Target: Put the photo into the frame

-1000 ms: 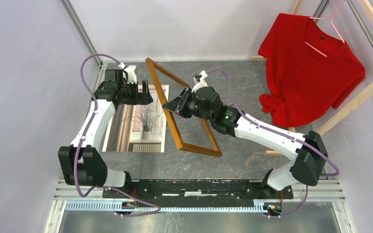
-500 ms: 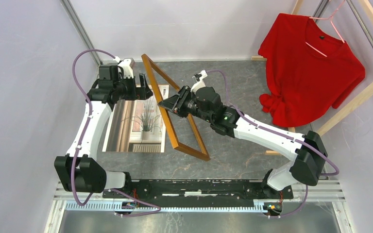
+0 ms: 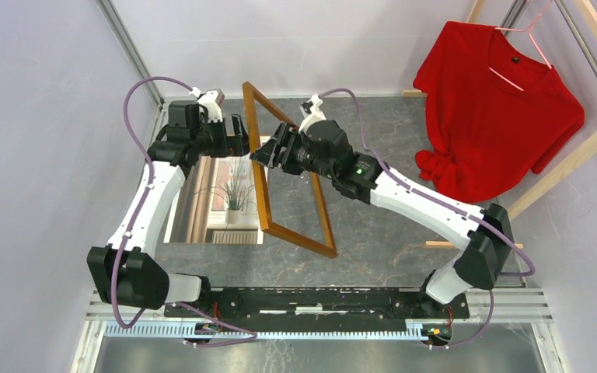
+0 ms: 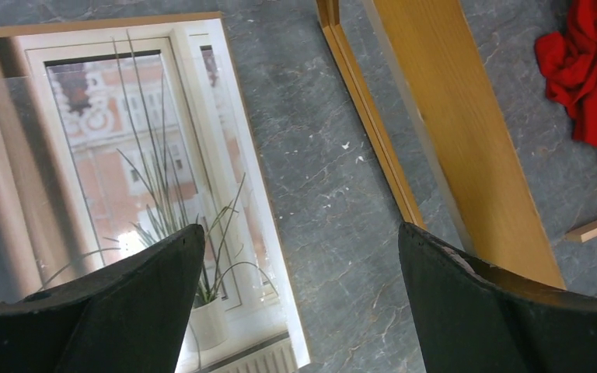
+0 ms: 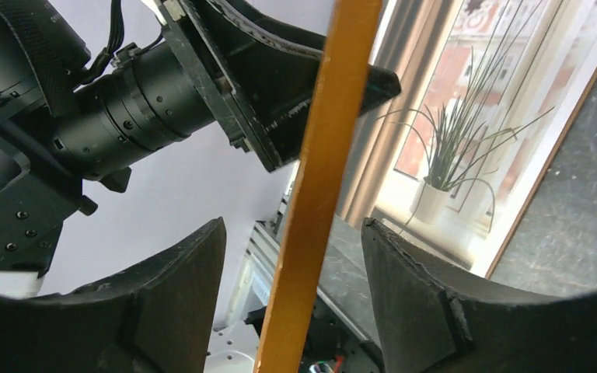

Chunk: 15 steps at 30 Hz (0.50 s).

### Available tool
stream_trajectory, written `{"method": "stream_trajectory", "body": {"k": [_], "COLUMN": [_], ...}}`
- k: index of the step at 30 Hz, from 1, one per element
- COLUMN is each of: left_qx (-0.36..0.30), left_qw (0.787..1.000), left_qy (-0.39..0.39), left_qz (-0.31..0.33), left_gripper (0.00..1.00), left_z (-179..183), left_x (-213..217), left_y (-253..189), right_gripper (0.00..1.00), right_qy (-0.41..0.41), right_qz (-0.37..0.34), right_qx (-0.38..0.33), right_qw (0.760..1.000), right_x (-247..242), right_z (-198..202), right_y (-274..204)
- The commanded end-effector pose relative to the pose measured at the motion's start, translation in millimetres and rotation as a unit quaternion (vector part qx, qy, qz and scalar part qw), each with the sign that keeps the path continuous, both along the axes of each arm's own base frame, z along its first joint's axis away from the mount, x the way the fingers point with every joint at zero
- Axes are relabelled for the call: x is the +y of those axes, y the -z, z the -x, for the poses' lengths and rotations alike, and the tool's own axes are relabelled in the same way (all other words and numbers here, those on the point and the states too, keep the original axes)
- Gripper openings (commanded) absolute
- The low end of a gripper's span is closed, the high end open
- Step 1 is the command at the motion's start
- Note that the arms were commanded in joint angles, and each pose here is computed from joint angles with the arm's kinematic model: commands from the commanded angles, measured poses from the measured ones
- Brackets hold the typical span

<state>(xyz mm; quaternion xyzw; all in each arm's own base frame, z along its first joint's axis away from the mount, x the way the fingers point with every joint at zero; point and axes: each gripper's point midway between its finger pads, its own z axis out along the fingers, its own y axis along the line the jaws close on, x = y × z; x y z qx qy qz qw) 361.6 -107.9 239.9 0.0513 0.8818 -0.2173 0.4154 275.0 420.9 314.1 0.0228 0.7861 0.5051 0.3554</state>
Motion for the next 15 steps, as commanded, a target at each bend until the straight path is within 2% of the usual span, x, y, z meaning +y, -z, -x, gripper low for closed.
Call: {"method": "stream_trajectory", "body": {"k": [1, 8, 13, 15], "left_qx": [-0.042, -0.049, -0.046, -0.048], "left_qw": [0.999, 0.997, 0.996, 0.995], "left_qy": [-0.017, -0.024, -0.001, 0.015], "left_qz": [0.028, 0.056, 0.078, 0.092], "left_gripper": [1.0, 1.0, 1.0, 1.0], "left_z": [-19, -26, -25, -22], "left_x": [-16, -39, -59, -69], "left_y": [-27, -20, -15, -17], "right_gripper": [0.72, 0.73, 0.72, 0.67], "right_qy": [-0.04, -0.09, -0.095, -0.094], "right_qz": [0.069, 0.107, 0.09, 0.079], "right_qx": [-0.039, -0.018, -0.005, -0.003], "right_qw": [0.996, 0.99, 0.991, 0.992], "right_x": [1, 9, 15, 16], "right_z": [-6, -1, 2, 1], "right_y": [-5, 25, 34, 33]}}
